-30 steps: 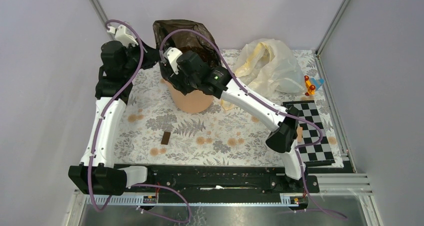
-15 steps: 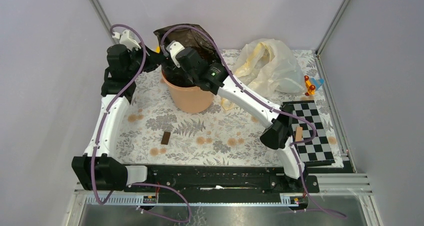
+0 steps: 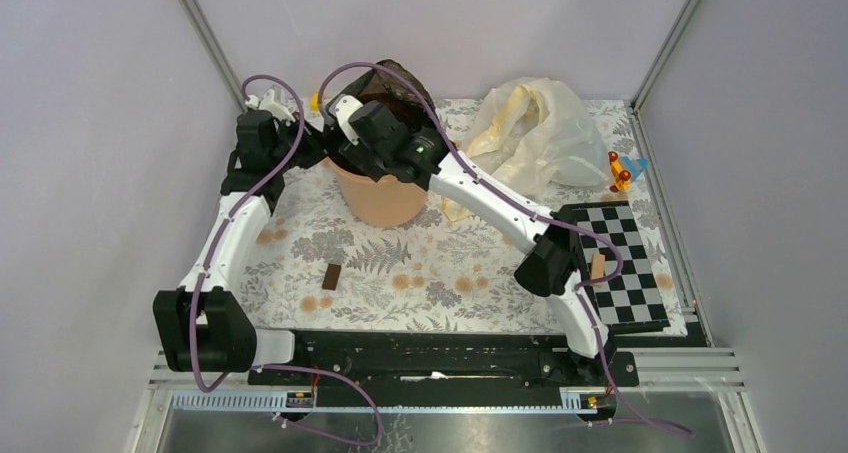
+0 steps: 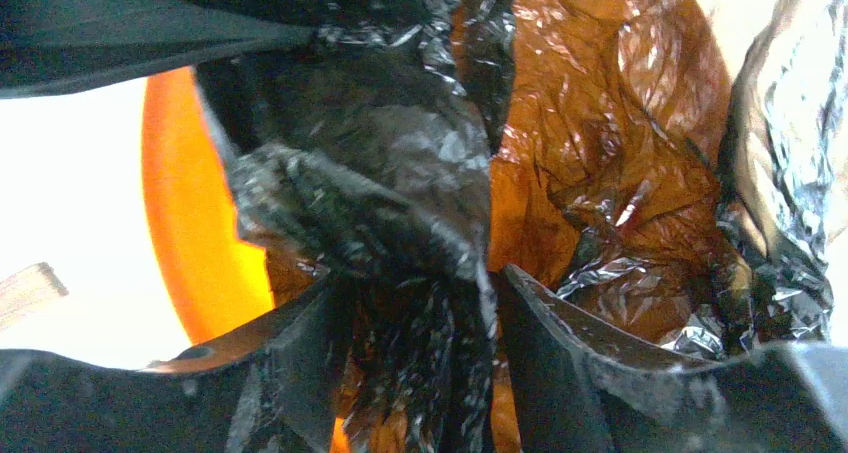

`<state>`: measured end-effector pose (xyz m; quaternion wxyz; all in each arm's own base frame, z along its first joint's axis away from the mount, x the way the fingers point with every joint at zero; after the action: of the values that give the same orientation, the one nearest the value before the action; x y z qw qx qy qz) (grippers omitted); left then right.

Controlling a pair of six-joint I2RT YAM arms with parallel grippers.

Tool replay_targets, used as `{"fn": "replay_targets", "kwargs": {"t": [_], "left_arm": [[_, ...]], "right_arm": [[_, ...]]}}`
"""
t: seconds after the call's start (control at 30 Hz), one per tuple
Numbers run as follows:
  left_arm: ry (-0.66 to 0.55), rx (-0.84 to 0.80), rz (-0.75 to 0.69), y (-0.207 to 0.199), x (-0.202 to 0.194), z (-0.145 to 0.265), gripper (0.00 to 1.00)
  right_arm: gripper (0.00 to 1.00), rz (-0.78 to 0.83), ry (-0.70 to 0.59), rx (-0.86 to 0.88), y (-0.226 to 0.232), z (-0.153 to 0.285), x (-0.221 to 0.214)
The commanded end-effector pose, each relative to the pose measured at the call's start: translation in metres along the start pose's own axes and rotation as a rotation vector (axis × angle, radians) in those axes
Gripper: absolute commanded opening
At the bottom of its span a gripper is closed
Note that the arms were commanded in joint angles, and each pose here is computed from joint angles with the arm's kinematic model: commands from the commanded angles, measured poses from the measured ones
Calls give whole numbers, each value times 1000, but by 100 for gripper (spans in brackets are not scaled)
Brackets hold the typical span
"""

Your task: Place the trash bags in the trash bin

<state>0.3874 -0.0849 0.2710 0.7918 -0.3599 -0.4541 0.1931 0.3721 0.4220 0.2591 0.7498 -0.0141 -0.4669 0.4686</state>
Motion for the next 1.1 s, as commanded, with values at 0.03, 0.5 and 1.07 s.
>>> {"fn": "replay_targets", "kwargs": {"t": [0.03,0.5,1.07], "left_arm": [[-94,-106,-75,-47,31,31,0],[-88,-45,-62,-27,36,74,0],[42,-59,88,29,7,43,0]], "right_arm": [[64,-40,-155,87,-18,69,36],[76,-108,-151,179,-8,100,24],[79,-699,-28,-93,-114,64,-21]]}}
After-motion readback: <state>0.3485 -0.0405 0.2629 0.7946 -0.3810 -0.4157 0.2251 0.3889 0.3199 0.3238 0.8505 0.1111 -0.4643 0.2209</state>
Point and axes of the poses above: each gripper's point midway between its finger pads, its own z axis back along the fingers, its own y axis along the line the jaws close on, x = y × z, the point moved 2 cm from there along z, back along the fingers, and after that the axes turned 8 degrees about z, right-handed, at the moved point
